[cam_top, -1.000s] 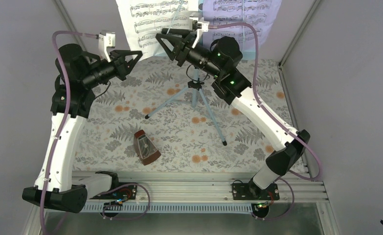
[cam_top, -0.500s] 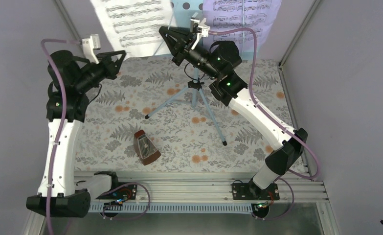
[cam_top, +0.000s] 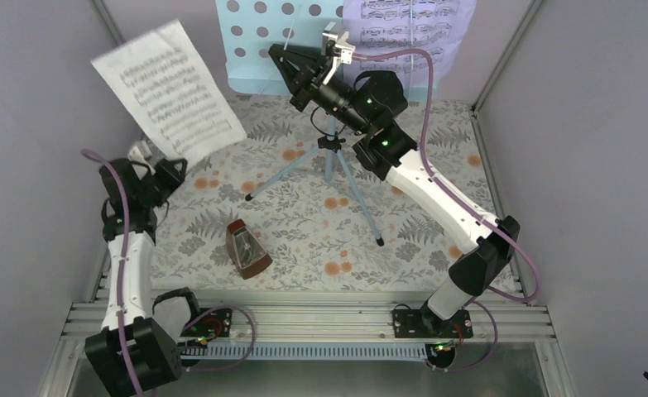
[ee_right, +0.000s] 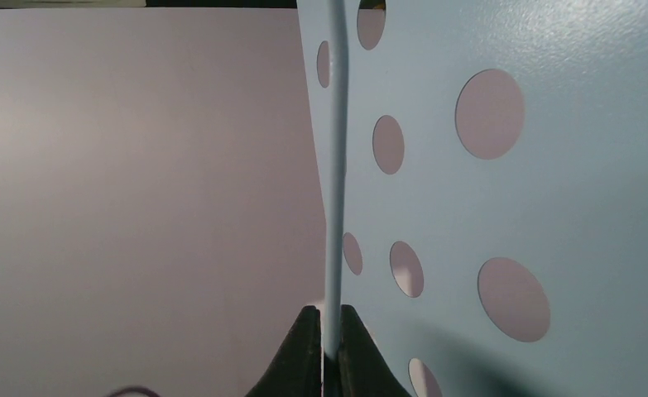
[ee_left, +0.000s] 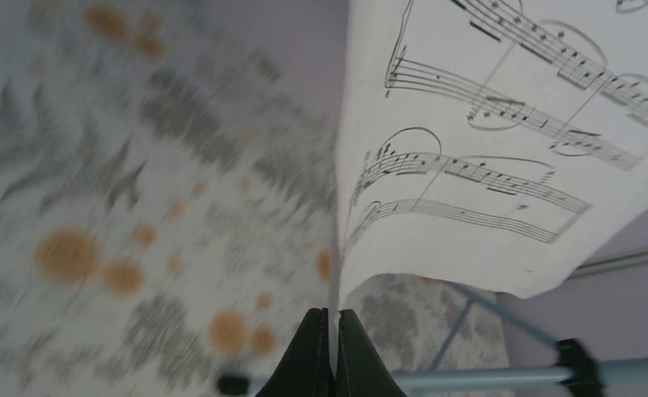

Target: Pack up the instrument practice props

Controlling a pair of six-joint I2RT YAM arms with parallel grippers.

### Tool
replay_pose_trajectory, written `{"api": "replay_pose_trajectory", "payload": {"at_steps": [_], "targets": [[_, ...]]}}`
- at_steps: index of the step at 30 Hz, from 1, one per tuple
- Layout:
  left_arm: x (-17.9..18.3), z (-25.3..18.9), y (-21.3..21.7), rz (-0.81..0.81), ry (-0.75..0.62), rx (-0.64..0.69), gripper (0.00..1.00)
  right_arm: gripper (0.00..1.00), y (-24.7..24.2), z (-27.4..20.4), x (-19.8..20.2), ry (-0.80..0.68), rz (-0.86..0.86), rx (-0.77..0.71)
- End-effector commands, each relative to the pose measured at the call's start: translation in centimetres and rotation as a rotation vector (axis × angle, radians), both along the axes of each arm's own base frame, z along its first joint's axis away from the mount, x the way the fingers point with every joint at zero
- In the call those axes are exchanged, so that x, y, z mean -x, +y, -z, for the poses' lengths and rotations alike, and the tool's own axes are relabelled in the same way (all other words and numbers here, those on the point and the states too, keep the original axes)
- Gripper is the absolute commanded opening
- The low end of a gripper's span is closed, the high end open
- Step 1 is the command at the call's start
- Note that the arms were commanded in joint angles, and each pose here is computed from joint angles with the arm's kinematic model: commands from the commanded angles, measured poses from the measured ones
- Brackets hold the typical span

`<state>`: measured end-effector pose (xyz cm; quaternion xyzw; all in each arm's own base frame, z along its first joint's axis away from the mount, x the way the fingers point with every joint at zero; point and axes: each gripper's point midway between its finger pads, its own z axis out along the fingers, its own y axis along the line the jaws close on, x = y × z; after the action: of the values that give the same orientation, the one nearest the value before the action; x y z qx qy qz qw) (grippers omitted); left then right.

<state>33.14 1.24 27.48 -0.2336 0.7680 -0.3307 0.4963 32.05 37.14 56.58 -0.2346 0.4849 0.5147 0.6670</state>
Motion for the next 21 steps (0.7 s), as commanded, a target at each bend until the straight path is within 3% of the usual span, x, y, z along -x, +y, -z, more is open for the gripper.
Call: {"api": "replay_pose_trajectory", "payload": {"at_steps": [1, 7, 9, 11, 13, 14, 16, 18, 21], "targets": [[1.3, 7.3, 0.5, -0.057, 0.131, 0.073, 0.02, 0.04, -0.2, 0.4, -0.2, 0.016, 0.019, -0.002], [2.7, 15.7, 0.7, -0.114, 0.296, 0.141, 0.02, 0.04, -0.4, 0.9, 0.1, 0.036, 0.005, -0.004], [2.7, 17.1, 0.6, -0.107, 0.332, 0.141, 0.02, 0.10, -0.5, 1.1, 0.0, 0.042, 0.013, -0.003], [2.7, 18.0, 0.7, -0.099, 0.360, 0.133, 0.02, 0.25, -0.6, 1.4, -0.2, 0.050, 0.028, 0.001], [2.7, 18.5, 0.8, -0.100, 0.366, 0.119, 0.03, 0.53, -0.7, 1.4, -0.2, 0.052, 0.031, 0.005], [2.6, 18.4, 0.9, -0.100, 0.356, 0.112, 0.10, 0.64, -0.8, 1.4, 0.0, 0.050, 0.026, 0.007], [2.6, 18.0, 1.0, -0.105, 0.334, 0.097, 0.27, 0.79, -1.0, 1.3, 0.5, 0.048, 0.019, 0.012], [2.8, 17.7, 1.4, -0.127, 0.318, 0.077, 0.46, 0.87, -1.8, 0.9, 1.3, 0.045, 0.022, 0.008], [3.2, 17.5, 2.4, -0.185, 0.322, 0.056, 0.84, 0.94, -2.9, 0.9, 2.5, 0.042, 0.023, 0.008]]}}
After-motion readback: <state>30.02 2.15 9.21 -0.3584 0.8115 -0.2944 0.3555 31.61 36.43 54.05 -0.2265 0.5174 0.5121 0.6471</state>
